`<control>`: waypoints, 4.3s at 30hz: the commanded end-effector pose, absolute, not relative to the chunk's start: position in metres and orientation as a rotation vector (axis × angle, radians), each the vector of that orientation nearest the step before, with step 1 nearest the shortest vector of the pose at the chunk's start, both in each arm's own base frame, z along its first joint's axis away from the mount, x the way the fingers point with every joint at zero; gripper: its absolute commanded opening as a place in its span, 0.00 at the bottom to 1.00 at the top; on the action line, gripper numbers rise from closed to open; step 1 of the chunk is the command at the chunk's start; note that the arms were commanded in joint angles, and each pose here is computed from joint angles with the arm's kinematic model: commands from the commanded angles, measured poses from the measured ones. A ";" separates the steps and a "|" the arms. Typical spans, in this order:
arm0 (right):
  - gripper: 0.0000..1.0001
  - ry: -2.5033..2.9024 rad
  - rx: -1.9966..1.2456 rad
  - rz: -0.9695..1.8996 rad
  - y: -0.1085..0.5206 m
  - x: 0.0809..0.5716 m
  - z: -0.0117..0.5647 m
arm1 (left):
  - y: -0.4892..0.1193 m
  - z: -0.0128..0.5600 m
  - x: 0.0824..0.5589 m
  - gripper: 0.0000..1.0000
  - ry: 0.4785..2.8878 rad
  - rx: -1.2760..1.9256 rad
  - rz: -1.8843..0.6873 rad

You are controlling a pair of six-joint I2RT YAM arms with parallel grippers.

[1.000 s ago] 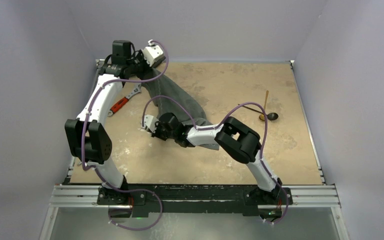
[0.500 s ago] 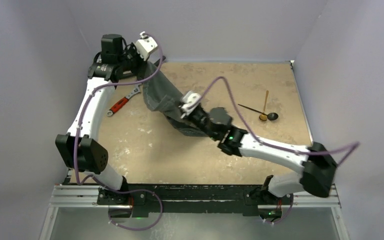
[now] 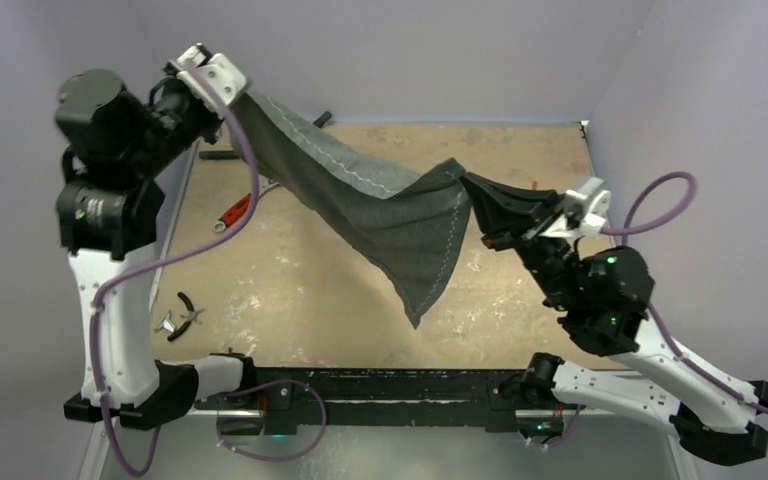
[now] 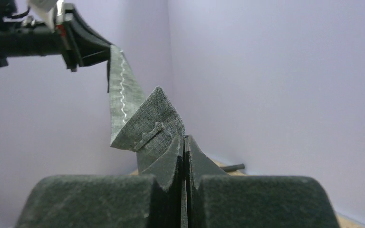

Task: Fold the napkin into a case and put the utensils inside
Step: Flatten out the crumpled napkin at the center of the board, then pick up the flattened napkin from the center of the board.

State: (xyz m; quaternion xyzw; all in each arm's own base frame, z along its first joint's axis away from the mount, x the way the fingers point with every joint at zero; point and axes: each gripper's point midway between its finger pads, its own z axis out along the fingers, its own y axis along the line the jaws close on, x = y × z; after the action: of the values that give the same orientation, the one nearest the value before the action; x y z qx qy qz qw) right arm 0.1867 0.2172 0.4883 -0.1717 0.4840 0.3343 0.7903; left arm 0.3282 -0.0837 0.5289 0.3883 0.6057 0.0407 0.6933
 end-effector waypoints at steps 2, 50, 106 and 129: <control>0.00 1.027 -0.323 0.766 0.192 0.170 0.524 | -0.072 0.580 0.277 0.00 1.266 0.802 0.138; 0.00 1.604 0.125 0.024 0.120 0.540 0.207 | -0.130 0.182 0.593 0.00 1.885 0.855 0.432; 0.89 2.693 0.518 0.269 0.130 0.183 0.053 | -0.048 0.042 0.243 0.89 2.022 2.039 -0.101; 0.36 2.622 0.524 0.221 0.131 0.202 0.028 | -0.040 0.012 0.232 0.80 2.015 2.126 -0.153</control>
State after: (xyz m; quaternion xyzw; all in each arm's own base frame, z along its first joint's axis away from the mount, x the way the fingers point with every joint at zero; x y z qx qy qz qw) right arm 0.1908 0.1310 0.0196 0.1836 0.9585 0.0836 0.2016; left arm 0.2460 -0.0413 0.0175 0.6982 0.7062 -0.0365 0.1116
